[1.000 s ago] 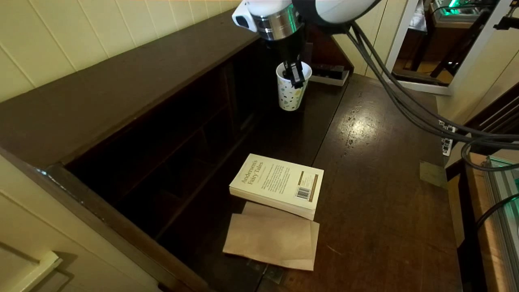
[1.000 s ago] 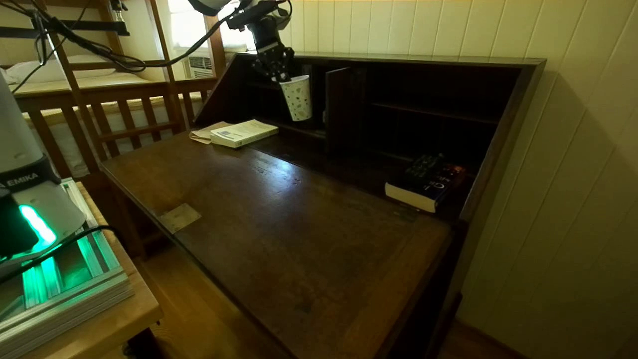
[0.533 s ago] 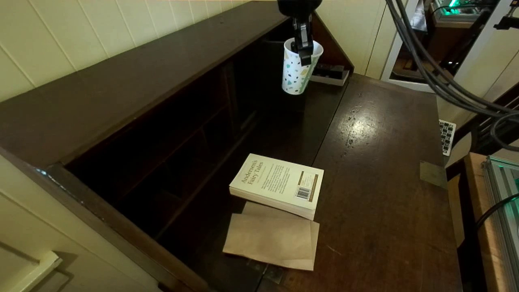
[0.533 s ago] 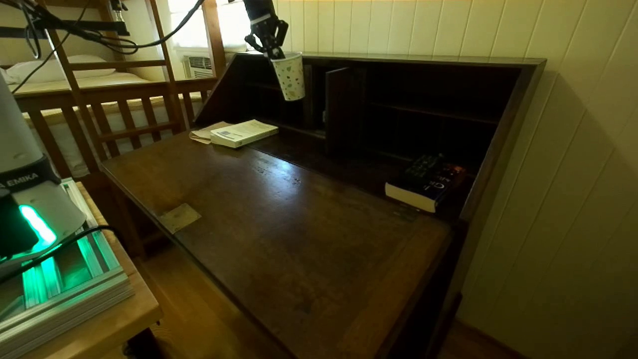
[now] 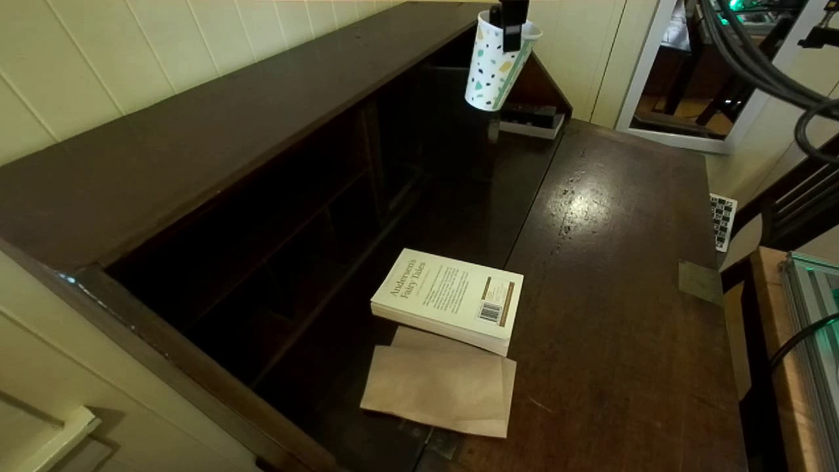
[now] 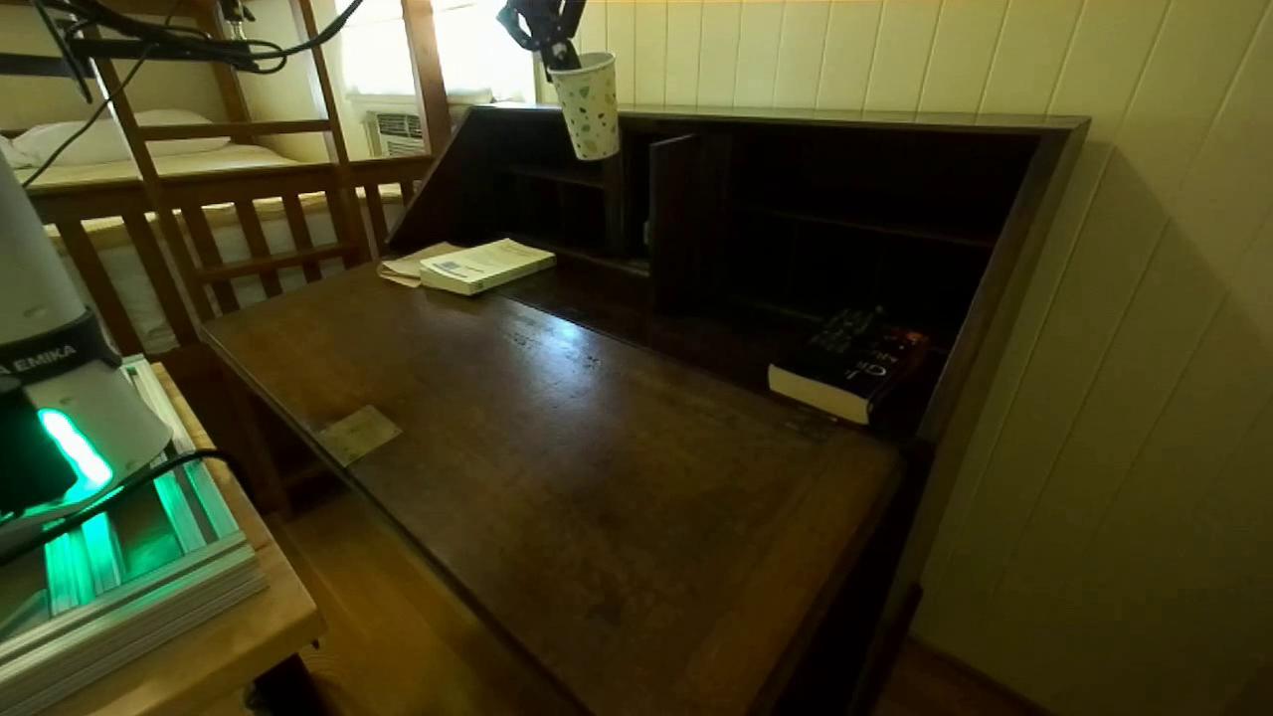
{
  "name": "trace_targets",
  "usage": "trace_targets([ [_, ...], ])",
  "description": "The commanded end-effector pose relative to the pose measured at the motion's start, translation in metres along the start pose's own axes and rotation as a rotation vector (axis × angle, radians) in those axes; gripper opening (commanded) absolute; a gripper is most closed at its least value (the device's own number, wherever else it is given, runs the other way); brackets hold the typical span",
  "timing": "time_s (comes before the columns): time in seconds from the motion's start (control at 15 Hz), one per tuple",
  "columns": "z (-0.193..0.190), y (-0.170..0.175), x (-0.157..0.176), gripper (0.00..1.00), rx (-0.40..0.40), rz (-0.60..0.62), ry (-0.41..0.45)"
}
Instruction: Put the marker inside the paper cup, pick up the paper cup and put it at the top
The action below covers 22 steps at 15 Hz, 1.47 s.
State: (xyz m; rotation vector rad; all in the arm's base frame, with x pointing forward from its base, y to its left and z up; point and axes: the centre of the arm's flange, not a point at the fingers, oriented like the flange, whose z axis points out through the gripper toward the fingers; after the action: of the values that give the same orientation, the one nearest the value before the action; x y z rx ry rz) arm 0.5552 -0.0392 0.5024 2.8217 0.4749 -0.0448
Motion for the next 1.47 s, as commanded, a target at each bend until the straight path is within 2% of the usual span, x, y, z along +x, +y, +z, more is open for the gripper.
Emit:
trace_targets([
  [0.0,-0.025,0.039,-0.006,0.01,0.071,0.004,0.022],
  [0.2,-0.034,0.067,0.001,0.01,0.111,0.014,0.029],
  [0.27,-0.024,0.048,-0.012,0.01,0.062,0.022,0.036],
  [0.33,-0.026,0.053,-0.013,0.03,0.063,0.027,0.038],
  [0.87,-0.024,0.048,-0.011,0.03,0.066,0.020,0.034],
  [0.93,-0.024,0.048,-0.011,0.01,0.066,0.020,0.033],
  [1.4,-0.031,0.080,0.006,0.01,0.048,-0.007,0.045],
])
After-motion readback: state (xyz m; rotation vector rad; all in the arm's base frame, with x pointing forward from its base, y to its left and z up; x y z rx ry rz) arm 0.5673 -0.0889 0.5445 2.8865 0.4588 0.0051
